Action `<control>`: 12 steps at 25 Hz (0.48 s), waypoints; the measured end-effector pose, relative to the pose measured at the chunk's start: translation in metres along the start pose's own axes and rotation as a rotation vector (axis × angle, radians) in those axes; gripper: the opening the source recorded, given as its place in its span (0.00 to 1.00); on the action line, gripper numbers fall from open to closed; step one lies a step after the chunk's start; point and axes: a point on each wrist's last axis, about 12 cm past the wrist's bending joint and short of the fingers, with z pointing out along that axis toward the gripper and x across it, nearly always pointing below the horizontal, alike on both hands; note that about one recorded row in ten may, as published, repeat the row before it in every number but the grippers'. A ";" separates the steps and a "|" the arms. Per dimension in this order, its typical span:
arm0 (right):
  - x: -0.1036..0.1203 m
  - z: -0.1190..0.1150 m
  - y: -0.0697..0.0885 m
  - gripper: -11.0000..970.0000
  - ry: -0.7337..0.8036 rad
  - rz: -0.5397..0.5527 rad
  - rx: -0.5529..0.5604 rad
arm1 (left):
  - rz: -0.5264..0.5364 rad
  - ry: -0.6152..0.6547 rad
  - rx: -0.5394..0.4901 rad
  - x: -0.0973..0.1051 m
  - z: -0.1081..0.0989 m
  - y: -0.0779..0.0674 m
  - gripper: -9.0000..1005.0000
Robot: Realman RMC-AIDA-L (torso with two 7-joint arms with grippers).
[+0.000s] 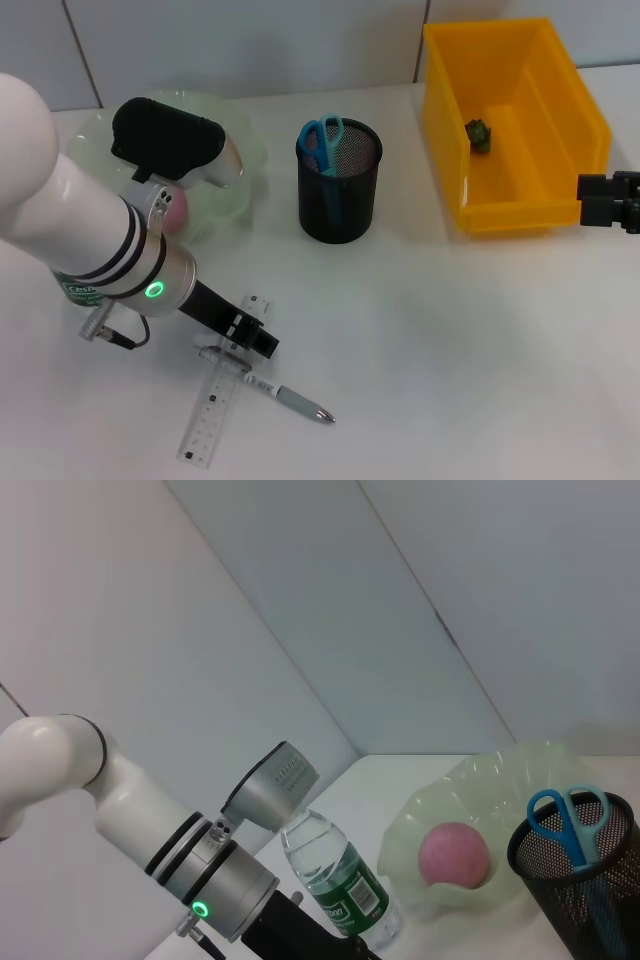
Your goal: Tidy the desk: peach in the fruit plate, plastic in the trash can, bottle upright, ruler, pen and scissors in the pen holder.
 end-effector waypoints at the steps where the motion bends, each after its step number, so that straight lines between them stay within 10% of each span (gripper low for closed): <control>1: 0.000 0.000 0.000 0.83 0.001 -0.001 -0.001 | 0.002 0.002 0.001 0.000 0.000 0.000 0.67; 12: 0.000 -0.001 0.001 0.83 0.002 -0.003 -0.006 | 0.005 0.005 0.005 0.000 -0.001 -0.001 0.61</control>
